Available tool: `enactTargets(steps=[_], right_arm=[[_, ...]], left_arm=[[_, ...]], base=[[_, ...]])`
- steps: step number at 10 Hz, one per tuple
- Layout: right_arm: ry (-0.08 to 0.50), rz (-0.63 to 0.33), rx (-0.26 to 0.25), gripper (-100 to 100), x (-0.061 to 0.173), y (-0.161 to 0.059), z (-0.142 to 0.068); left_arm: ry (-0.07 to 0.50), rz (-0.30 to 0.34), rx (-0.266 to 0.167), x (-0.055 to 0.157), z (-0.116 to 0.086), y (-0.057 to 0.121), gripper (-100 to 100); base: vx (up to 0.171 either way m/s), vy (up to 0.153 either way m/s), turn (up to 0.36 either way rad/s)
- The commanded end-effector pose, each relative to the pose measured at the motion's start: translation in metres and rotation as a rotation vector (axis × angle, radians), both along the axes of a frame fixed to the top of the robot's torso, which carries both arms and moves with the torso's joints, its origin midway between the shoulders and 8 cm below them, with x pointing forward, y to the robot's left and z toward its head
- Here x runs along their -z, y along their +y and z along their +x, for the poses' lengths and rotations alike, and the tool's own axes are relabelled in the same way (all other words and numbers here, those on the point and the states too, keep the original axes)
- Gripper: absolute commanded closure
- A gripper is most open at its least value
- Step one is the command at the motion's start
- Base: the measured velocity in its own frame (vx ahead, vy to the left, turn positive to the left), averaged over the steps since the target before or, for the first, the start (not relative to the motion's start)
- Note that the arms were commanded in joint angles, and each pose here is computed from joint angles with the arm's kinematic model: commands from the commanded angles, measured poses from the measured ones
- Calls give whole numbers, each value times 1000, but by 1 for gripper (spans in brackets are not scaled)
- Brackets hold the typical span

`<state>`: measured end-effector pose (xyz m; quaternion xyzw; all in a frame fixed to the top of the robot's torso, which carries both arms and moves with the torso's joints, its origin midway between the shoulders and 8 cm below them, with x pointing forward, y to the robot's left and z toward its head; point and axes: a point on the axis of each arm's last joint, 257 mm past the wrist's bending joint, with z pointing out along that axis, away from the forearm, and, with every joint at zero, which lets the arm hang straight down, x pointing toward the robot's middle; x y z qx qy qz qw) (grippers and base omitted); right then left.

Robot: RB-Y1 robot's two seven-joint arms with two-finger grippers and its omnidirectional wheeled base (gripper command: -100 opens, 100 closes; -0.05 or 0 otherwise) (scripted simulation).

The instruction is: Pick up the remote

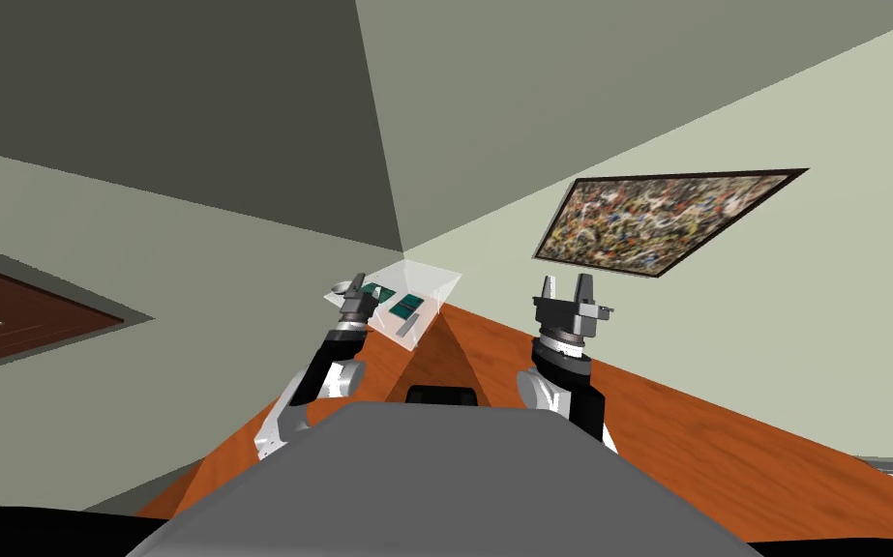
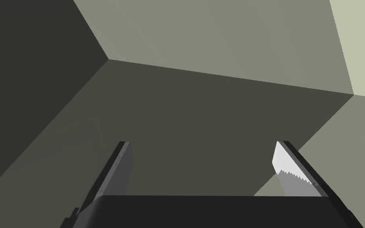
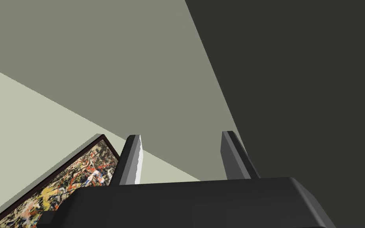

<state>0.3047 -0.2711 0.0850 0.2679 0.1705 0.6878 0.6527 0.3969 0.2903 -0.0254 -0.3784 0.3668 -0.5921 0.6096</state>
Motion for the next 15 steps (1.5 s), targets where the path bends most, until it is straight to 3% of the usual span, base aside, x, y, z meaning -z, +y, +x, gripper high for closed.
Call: enactTargets(steps=[1,7,12,14,15], right_arm=[[0,0,0,0,0,0,0],[0,0,0,0,0,0,0],[0,0,0,0,0,0,0],[0,0,0,0,0,0,0],[0,0,0,0,0,0,0]], left_arm=[[38,-5,-6,10,6,3,-100],[190,-45,-39,50,30,28,-100],[342,-110,-81,97,48,58,-100],[368,-113,-84,103,49,59,-100],[414,-139,-99,119,53,70,-100]], base=[[18,-48,23],[21,-41,32],[31,-53,33],[24,-36,8],[31,-43,29]])
